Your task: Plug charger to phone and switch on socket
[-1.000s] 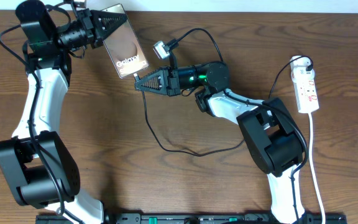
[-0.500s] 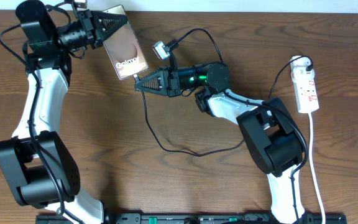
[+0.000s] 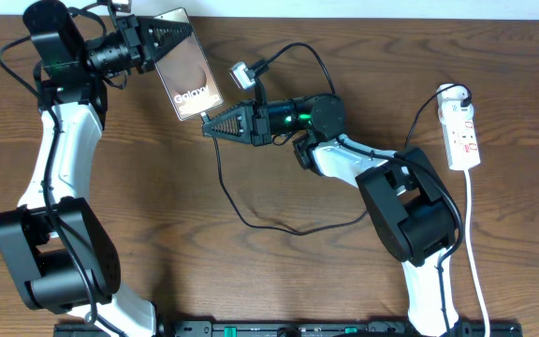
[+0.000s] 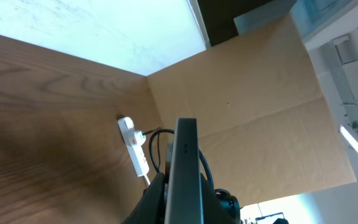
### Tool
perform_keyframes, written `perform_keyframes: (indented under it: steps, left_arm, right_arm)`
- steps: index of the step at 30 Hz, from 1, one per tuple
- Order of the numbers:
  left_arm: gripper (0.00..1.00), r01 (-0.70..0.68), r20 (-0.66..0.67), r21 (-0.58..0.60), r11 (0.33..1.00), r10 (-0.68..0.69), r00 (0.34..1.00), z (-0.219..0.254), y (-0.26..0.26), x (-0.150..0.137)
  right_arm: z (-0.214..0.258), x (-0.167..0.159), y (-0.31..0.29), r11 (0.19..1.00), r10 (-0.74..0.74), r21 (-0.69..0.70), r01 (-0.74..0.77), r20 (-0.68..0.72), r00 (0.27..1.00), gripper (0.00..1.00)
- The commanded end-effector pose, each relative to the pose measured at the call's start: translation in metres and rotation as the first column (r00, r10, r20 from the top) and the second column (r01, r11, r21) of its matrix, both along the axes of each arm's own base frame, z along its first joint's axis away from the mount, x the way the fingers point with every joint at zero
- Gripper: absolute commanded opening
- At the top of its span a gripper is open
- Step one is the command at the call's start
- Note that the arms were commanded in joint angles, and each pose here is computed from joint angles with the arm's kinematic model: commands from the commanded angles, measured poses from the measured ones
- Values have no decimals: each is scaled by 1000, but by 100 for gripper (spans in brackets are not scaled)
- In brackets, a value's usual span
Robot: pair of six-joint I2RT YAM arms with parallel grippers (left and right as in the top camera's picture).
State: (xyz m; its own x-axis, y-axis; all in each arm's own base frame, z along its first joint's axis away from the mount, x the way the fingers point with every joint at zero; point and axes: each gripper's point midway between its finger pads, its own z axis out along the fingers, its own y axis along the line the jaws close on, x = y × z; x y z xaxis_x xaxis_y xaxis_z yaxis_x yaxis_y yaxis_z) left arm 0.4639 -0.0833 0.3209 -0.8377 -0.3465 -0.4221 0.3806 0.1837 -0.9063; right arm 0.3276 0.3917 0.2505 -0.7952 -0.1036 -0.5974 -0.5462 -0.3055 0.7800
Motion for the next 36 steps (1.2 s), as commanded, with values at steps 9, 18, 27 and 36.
perform_keyframes:
  steps: [9,18,27,36]
  left_arm:
    - [8,3,44,9,1000,-3,999,13,0,-5]
    - [7,8,44,9,1000,-9,999,14,-1,-6]
    - [7,79,53,8,997,-79,995,14,-7,-17]
    - [7,119,77,18,993,-120,990,14,-25,-21]
  right_arm:
    - [19,34,2,976,-187,101,192,-59,981,1]
    - [24,46,1,957,-252,130,260,-73,965,1]
    - [28,54,0,941,-292,151,302,-84,953,1]
    - [28,55,-1,939,-297,152,308,-87,951,1]
